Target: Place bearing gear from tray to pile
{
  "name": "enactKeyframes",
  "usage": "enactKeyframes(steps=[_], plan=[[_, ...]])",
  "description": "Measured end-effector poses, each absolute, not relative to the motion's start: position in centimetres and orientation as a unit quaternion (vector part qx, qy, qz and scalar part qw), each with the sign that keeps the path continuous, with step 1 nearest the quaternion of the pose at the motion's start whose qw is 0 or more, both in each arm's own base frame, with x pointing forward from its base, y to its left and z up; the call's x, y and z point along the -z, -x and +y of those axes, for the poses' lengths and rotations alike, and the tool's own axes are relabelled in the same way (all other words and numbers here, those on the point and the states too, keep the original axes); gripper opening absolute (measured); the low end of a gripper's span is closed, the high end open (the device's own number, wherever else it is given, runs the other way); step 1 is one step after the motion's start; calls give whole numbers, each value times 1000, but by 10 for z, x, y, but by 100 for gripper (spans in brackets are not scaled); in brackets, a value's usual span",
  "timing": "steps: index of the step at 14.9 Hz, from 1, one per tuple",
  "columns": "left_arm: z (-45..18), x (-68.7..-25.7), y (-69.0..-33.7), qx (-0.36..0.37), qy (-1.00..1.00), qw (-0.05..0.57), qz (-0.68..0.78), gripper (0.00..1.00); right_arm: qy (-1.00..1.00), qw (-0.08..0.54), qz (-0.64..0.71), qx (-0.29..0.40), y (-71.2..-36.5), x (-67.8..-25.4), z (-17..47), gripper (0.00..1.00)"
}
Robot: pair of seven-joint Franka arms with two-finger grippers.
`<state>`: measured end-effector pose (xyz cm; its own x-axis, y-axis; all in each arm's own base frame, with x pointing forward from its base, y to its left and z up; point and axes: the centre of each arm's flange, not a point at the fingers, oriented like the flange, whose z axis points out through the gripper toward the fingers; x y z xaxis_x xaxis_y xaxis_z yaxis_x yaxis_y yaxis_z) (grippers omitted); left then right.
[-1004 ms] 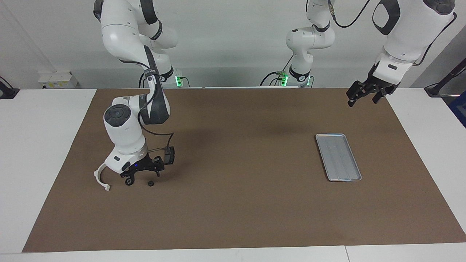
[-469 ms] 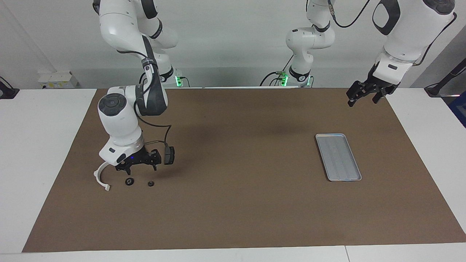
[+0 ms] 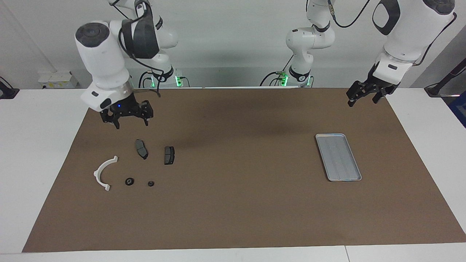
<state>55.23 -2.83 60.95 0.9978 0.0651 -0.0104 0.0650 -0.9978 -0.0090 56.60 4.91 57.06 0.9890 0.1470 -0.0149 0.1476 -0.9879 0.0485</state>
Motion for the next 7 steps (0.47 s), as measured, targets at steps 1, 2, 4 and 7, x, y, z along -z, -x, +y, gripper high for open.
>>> enactKeyframes(steps=[1,2,4,7], plan=[[-28,-609,-552,-5,999,4,-33,100,-997,17,71,8,-554,-585,48,100],[-28,-609,-552,-5,999,4,-33,100,-998,13,69,8,-544,-597,48,100],[-28,-609,-552,-5,999,4,-33,100,-998,12,68,3,-525,-614,47,100],[-28,-609,-552,-5,999,4,-33,100,-997,14,68,16,-502,-628,47,100]])
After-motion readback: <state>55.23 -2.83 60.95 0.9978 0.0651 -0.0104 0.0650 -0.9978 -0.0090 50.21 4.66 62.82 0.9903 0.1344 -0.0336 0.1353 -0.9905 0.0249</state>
